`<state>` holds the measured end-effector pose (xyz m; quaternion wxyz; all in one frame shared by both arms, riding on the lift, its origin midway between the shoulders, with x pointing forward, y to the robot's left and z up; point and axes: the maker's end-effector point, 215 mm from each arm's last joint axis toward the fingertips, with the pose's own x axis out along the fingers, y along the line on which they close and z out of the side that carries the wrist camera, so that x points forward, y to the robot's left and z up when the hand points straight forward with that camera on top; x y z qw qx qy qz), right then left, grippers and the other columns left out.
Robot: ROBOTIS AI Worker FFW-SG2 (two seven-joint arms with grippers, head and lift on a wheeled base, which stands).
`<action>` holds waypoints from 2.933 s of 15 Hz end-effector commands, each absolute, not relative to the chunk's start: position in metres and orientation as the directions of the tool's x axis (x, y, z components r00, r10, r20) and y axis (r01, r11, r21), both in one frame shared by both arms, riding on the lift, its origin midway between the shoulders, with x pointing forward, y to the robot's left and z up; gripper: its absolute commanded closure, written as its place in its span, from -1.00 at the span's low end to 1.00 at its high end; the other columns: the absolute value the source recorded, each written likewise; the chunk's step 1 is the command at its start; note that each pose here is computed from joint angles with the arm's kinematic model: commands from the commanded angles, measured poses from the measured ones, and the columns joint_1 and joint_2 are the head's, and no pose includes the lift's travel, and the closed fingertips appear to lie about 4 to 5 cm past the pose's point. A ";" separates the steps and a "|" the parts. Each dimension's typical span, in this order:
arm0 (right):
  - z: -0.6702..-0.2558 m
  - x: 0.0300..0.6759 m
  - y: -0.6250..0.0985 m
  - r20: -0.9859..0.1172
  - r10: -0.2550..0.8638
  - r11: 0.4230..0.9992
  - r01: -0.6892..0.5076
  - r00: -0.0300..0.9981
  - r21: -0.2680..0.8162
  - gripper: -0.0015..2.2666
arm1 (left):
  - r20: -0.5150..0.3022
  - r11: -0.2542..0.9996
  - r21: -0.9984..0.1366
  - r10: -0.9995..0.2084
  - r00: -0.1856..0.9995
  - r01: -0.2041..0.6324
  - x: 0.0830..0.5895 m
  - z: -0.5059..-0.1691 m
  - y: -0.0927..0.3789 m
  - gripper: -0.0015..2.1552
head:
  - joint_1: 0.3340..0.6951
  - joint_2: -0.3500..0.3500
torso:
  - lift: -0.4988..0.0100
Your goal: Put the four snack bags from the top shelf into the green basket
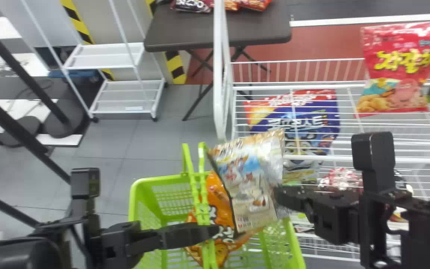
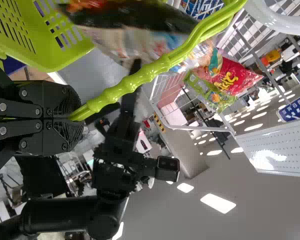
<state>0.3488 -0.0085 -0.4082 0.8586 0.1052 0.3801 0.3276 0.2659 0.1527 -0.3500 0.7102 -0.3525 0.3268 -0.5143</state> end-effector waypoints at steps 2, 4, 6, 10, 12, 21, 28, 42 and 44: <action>-0.426 0.326 0.034 -0.615 0.679 0.718 -0.539 0.401 0.440 0.99 | -0.081 0.192 -0.838 -0.969 0.231 0.511 0.263 -0.345 0.143 0.99 | 1.00 0.82 | 0.95; -0.446 0.317 0.056 -0.655 0.670 0.707 -0.568 0.349 0.421 0.99 | -0.074 0.175 -0.842 -0.975 0.212 0.510 0.260 -0.344 0.134 0.99 | 1.00 0.91 | 0.95; -0.473 0.309 0.070 -0.715 0.637 0.707 -0.590 0.289 0.391 0.99 | -0.068 0.160 -0.842 -0.979 0.194 0.515 0.258 -0.342 0.127 0.99 | 1.00 1.00 | 0.95; -0.490 0.315 0.108 -0.701 0.676 0.644 -0.643 0.226 0.414 0.52 | -0.062 0.144 -0.845 -0.983 0.174 0.516 0.255 -0.342 0.118 1.00 | 1.00 1.00 | 0.95; -0.494 0.315 0.103 -0.711 0.669 0.642 -0.650 0.215 0.408 -0.93 | -0.064 0.146 -0.843 -0.983 0.172 0.518 0.255 -0.342 0.118 0.99 | 1.00 1.00 | 0.95; -0.404 0.397 -0.079 -0.608 0.591 0.804 -0.445 0.530 0.394 -0.96 | -0.076 0.167 -0.838 -0.978 0.192 0.520 0.260 -0.342 0.128 0.99 | 1.00 0.67 | 0.95; -0.325 0.578 -0.262 -0.268 0.238 0.961 -0.187 0.933 0.203 -0.96 | -0.078 0.177 -0.840 -0.975 0.209 0.512 0.260 -0.343 0.135 0.99 | 1.00 -0.23 | 0.95; -0.378 0.660 -0.322 -0.323 0.023 1.000 -0.022 0.946 0.008 0.99 | -0.087 0.203 -0.847 -0.965 0.248 0.492 0.257 -0.349 0.153 0.99 | 1.00 -0.58 | 0.95; -0.360 0.648 -0.322 -0.283 0.028 1.000 -0.024 0.959 0.019 0.99 | -0.087 0.203 -0.848 -0.965 0.249 0.490 0.257 -0.349 0.153 0.99 | 1.00 -0.58 | 0.95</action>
